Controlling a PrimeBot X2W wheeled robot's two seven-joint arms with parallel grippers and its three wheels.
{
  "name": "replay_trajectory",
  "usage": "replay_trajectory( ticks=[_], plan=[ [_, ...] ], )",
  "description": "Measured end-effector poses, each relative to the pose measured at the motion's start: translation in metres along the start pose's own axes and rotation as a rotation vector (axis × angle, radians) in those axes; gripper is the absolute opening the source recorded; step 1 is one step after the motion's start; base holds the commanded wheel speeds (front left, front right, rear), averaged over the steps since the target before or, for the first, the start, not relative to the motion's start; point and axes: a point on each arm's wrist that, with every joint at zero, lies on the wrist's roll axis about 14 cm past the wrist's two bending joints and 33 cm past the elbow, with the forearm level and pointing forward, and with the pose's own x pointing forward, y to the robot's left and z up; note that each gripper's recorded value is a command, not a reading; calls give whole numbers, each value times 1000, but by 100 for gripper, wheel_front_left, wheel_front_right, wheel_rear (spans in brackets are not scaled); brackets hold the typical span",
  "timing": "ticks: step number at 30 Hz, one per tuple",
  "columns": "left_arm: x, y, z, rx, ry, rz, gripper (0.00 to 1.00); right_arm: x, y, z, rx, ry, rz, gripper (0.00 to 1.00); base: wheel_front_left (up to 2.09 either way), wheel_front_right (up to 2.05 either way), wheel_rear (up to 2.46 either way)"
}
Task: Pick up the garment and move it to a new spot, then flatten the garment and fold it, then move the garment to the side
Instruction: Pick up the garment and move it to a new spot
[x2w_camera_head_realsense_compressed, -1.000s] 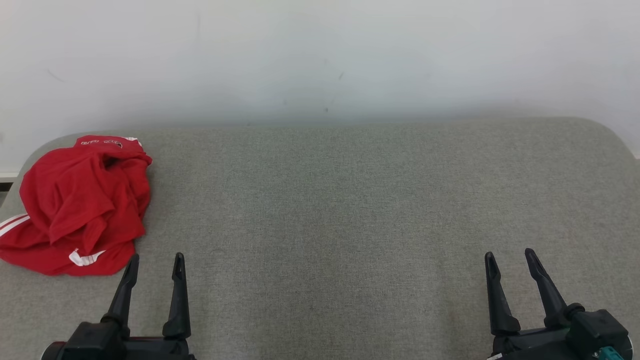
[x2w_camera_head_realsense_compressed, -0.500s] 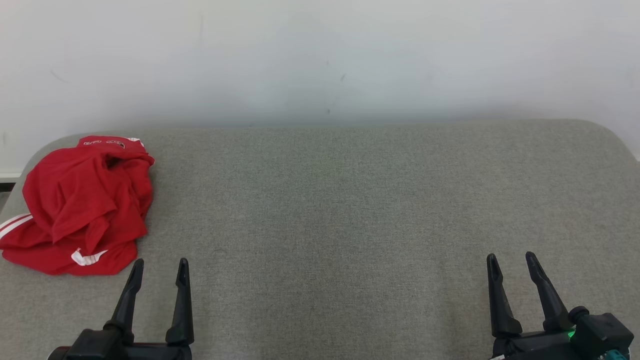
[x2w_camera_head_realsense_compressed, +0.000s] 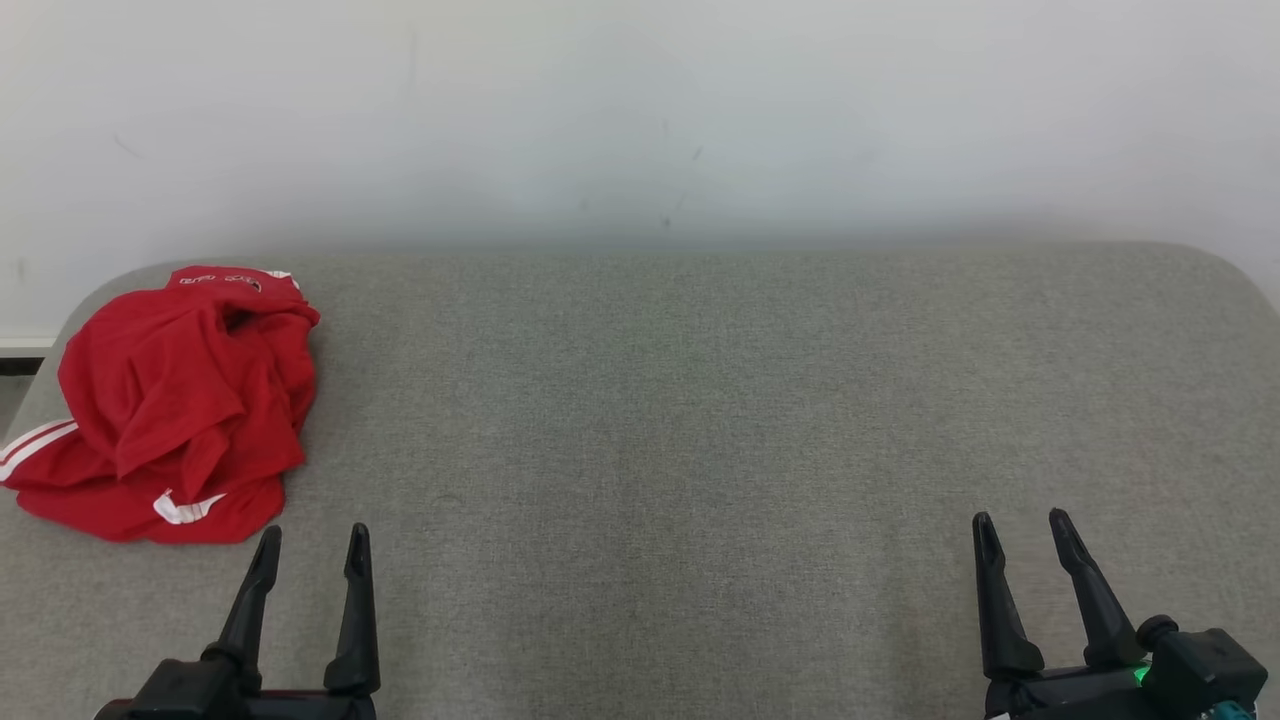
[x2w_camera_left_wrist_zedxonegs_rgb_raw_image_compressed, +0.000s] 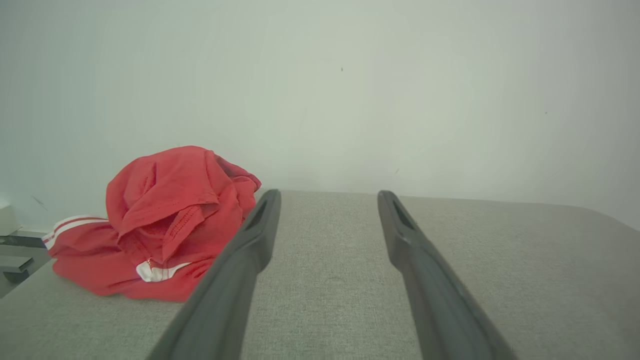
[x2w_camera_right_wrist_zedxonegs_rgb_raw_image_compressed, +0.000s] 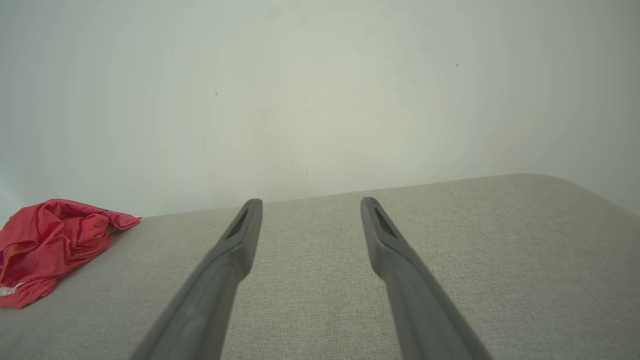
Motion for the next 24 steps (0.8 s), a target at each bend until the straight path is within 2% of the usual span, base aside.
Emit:
replay_trajectory(
  ticks=[12,24],
  plan=[
    [-14,27,-10,13,38,106,100,13,18,-14,18,43,67,100,0,0,0],
    [-45,70,-10,43,61,263,100,34,59,-32,41,94,196,100,0,0,0]
  ],
)
